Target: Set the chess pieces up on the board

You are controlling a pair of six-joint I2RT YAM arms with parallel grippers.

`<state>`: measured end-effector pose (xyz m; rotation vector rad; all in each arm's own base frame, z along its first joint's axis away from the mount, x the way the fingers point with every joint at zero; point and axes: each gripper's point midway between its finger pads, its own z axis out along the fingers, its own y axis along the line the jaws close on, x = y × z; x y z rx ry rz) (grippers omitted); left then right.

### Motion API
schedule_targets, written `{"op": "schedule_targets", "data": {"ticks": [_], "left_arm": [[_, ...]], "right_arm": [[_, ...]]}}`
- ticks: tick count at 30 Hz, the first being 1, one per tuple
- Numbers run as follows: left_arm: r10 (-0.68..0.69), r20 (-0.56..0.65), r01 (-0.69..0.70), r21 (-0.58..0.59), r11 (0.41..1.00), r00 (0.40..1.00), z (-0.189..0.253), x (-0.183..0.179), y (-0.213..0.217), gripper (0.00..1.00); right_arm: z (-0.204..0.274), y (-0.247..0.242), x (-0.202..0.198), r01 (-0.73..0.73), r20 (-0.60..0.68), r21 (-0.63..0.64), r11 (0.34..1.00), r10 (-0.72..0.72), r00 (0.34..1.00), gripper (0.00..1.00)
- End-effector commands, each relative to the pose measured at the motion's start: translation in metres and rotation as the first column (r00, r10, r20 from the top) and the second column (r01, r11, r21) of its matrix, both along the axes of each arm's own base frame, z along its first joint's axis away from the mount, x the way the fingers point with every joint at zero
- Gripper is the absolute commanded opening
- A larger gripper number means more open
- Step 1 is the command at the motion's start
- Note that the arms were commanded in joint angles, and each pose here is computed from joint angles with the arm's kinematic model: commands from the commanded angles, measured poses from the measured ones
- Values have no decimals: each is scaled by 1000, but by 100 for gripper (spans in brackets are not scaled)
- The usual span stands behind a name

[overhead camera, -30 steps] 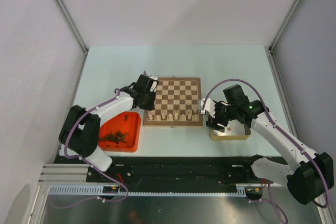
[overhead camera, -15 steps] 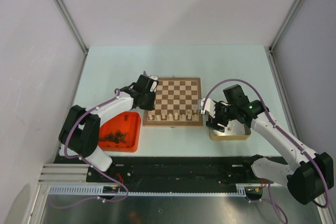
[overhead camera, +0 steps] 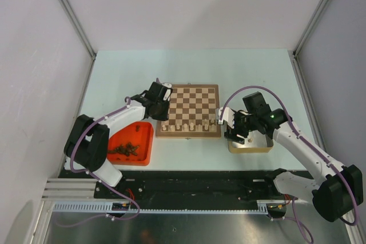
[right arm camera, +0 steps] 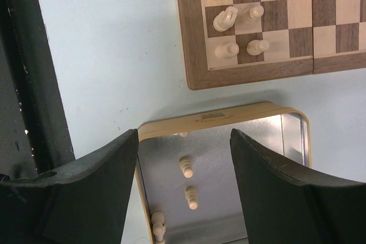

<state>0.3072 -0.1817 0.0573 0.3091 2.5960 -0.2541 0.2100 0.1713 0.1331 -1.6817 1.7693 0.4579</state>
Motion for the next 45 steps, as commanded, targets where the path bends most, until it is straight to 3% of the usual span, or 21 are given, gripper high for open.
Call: {"op": "schedule_targets", "data": {"ticks": [1,8,17,22,28,35,37,42,45], "left_arm": [[7,17,-6,-21,1000,1000,8,-1,-3,16],[16,33,-15,-21,1000,999,14,2,-2,36],[33,107,-28,-43,999,994,44,11,-2,45],[35,195,-21,-76,997,980,80,11,1,54],[31,340,16,-133,991,940,137,8,6,73],[-1,482,107,-193,975,876,194,-3,21,98],[-7,499,125,-204,971,866,201,-6,26,100],[-5,546,137,-202,970,838,209,-17,40,100],[-14,554,132,-174,976,832,202,-21,47,100]], "right_arm": [[9,3,5,-9,30,3,1000,9,1000,70],[9,2,5,-8,29,3,1000,8,1000,70],[9,3,5,-8,30,4,1000,8,1000,70],[13,1,8,20,28,25,999,-20,999,70],[33,-8,27,135,23,110,985,-138,990,72],[65,-43,56,346,-19,211,914,-350,937,83],[74,-50,60,396,-28,241,886,-401,916,100],[91,-78,75,583,-128,321,746,-576,808,100],[87,-90,76,611,-169,322,723,-591,789,100]]}}
